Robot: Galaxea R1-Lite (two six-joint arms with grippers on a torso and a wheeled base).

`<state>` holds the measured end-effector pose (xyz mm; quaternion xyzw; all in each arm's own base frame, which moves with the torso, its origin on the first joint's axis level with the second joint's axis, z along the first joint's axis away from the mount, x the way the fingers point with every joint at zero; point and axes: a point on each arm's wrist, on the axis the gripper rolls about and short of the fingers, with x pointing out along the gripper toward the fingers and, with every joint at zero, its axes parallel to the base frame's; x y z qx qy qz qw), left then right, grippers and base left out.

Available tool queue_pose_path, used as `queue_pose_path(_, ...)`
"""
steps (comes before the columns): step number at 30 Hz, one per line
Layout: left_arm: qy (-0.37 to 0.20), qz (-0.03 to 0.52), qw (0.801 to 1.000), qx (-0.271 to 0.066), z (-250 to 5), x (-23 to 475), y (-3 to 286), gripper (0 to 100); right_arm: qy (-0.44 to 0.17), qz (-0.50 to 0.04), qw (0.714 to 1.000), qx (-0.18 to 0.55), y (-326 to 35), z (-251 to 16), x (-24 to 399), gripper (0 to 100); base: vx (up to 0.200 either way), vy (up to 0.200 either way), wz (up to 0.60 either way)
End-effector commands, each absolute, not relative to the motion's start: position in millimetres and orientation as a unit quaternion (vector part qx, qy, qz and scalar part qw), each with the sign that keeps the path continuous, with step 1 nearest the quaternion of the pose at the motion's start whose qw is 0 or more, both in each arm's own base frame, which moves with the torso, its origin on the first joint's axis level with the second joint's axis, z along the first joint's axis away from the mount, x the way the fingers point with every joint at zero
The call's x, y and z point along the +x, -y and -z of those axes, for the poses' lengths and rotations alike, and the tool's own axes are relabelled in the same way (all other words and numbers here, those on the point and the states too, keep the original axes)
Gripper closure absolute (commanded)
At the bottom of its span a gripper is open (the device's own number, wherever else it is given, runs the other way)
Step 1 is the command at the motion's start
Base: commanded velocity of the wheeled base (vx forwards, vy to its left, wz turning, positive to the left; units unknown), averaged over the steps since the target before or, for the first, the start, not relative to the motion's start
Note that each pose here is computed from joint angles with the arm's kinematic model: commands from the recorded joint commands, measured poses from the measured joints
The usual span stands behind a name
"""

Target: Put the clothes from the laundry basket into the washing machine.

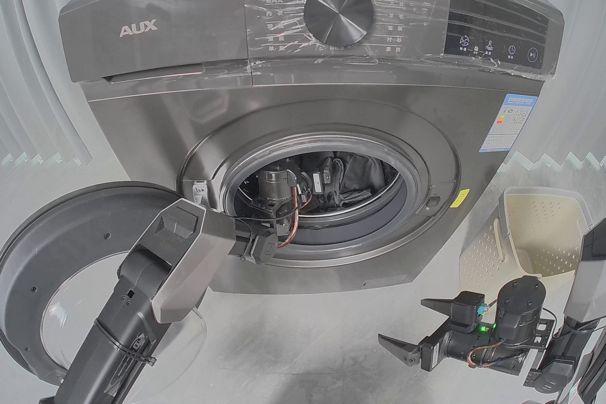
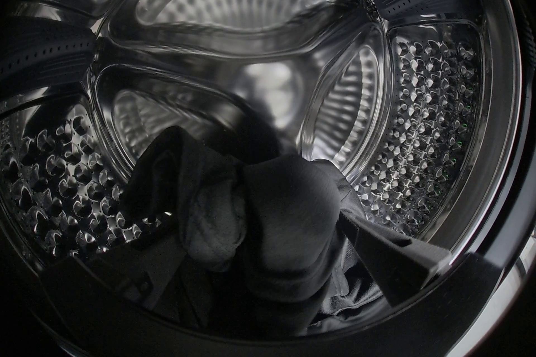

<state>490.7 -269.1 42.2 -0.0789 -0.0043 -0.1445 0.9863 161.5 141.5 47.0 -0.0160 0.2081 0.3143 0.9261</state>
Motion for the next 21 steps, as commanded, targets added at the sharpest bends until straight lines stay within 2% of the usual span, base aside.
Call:
queue_pose_path(1, 0.005, 0.148, 0.986, -0.08, -43, 489, 272, 0, -0.215, -0.313, 0.925, -0.019, -139, -45, 159, 0, 0.0, 0.0, 0.0)
queue_pose_path(5, 0.007, 0.161, 0.984, -0.079, -52, 479, 284, 0, -0.215, -0.313, 0.925, -0.019, -139, -45, 159, 0, 0.0, 0.0, 0.0)
queue_pose_path(7, -0.014, 0.167, 0.984, -0.068, -53, 468, 287, 0, -0.216, -0.312, 0.925, -0.019, -139, -45, 159, 0, 0.0, 0.0, 0.0)
queue_pose_path(13, -0.088, 0.181, 0.979, -0.024, -43, 430, 284, 0, -0.215, -0.311, 0.926, -0.018, -138, -46, 159, 0, 0.0, 0.0, 0.0)
queue_pose_path(19, -0.11, 0.185, 0.977, -0.009, -50, 409, 277, 0, -0.216, -0.31, 0.926, -0.019, -138, -45, 160, 0, 0.0, 0.0, 0.0)
queue_pose_path(21, -0.115, 0.19, 0.975, -0.004, -61, 396, 276, 0, -0.216, -0.31, 0.926, -0.018, -138, -45, 160, 0, 0.0, 0.0, 0.0)
